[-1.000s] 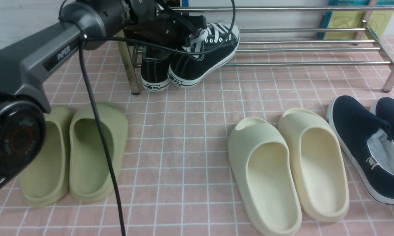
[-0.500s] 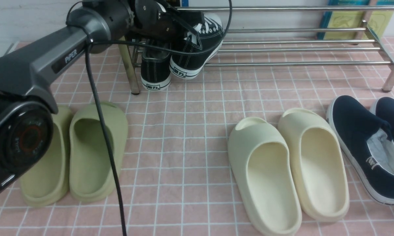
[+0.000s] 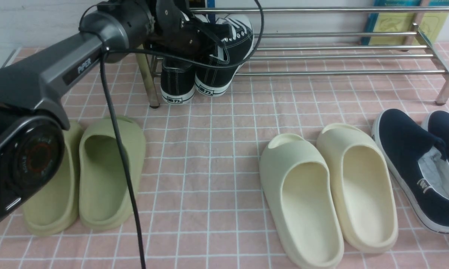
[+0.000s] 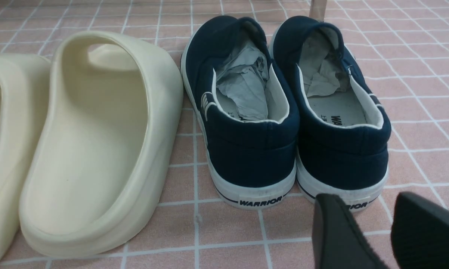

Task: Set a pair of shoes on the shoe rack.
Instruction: Use the left arm to put a shoe into the shoe rack

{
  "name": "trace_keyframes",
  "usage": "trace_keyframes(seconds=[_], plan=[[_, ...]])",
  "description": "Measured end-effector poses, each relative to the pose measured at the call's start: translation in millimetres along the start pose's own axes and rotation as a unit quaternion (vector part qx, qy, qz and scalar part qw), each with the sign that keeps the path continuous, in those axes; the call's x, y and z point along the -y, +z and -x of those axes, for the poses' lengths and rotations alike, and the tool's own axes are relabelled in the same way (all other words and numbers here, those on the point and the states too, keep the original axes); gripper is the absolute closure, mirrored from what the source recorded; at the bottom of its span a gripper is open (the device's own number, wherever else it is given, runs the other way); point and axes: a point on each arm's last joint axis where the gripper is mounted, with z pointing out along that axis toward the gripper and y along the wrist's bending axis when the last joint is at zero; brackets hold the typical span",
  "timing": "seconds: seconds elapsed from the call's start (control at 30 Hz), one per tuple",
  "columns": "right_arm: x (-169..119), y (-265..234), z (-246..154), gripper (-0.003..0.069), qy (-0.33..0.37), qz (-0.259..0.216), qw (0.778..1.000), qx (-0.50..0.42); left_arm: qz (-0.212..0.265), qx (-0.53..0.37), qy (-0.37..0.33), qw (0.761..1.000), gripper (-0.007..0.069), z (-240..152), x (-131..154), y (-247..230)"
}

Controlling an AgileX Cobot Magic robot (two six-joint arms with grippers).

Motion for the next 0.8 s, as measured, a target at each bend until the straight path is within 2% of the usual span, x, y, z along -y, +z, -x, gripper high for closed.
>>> trace_keyframes(seconds=[0.1,0.17,0.3,0.4,0.53,0.8], plan=[[0,0,0,0.0419,0.000,0.000,1.000,0.000,0.001,-0.010,0.001,1.000,0.0169,7,4,-18],[0,0,0,0.0419,0.000,0.000,1.000,0.000,0.000,-0.016,0.006,1.000,0.0149,12,8,-33],[0,0,0,0.0419,0.000,0.000,1.000,0.000,0.005,-0.044,0.034,0.998,0.0150,16,11,-56],[0,0,0,0.0419,0.000,0.000,1.000,0.000,0.013,-0.076,0.044,0.996,0.0179,10,9,-56],[0,0,0,0.0419,0.000,0.000,1.000,0.000,0.022,-0.087,0.048,0.995,0.0244,-1,3,-32],[0,0,0,0.0419,0.000,0.000,1.000,0.000,-0.005,-0.060,0.018,0.998,0.0391,-9,2,-3]])
